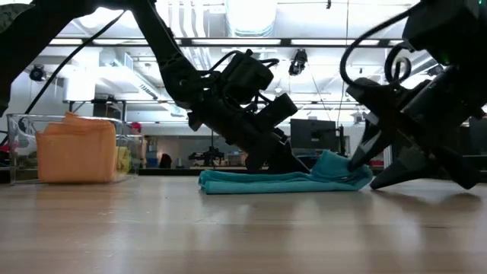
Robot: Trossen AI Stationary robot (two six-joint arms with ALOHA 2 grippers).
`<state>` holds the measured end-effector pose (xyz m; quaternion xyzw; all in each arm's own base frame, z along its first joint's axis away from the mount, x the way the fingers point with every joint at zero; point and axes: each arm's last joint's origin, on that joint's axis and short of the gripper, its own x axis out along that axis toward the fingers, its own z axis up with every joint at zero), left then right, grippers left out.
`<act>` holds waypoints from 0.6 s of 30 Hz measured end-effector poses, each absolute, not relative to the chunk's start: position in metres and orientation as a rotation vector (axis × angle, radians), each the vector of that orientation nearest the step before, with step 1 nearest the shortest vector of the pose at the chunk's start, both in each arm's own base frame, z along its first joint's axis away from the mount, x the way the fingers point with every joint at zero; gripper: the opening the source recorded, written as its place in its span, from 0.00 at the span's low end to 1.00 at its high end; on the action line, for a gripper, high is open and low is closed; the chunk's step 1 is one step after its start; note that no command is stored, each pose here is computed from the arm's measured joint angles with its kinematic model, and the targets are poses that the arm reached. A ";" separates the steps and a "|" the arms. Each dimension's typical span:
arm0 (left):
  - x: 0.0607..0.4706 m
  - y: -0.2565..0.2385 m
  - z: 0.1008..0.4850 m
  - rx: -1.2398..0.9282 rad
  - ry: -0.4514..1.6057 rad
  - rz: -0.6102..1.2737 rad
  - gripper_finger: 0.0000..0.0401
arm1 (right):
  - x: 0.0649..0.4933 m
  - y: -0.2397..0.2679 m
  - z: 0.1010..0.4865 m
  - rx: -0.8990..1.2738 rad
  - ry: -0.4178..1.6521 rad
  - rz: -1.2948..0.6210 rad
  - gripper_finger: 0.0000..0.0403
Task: Roll microfiber towels into tight, uniform cylinder then place into a basket
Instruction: Roll the blue microfiber towel
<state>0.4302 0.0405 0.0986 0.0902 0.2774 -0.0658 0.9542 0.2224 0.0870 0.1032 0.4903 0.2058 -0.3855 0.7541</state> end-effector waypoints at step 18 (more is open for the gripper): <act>0.430 0.040 0.098 0.183 0.565 -0.134 0.00 | 0.217 0.087 0.137 0.935 0.500 -0.673 0.48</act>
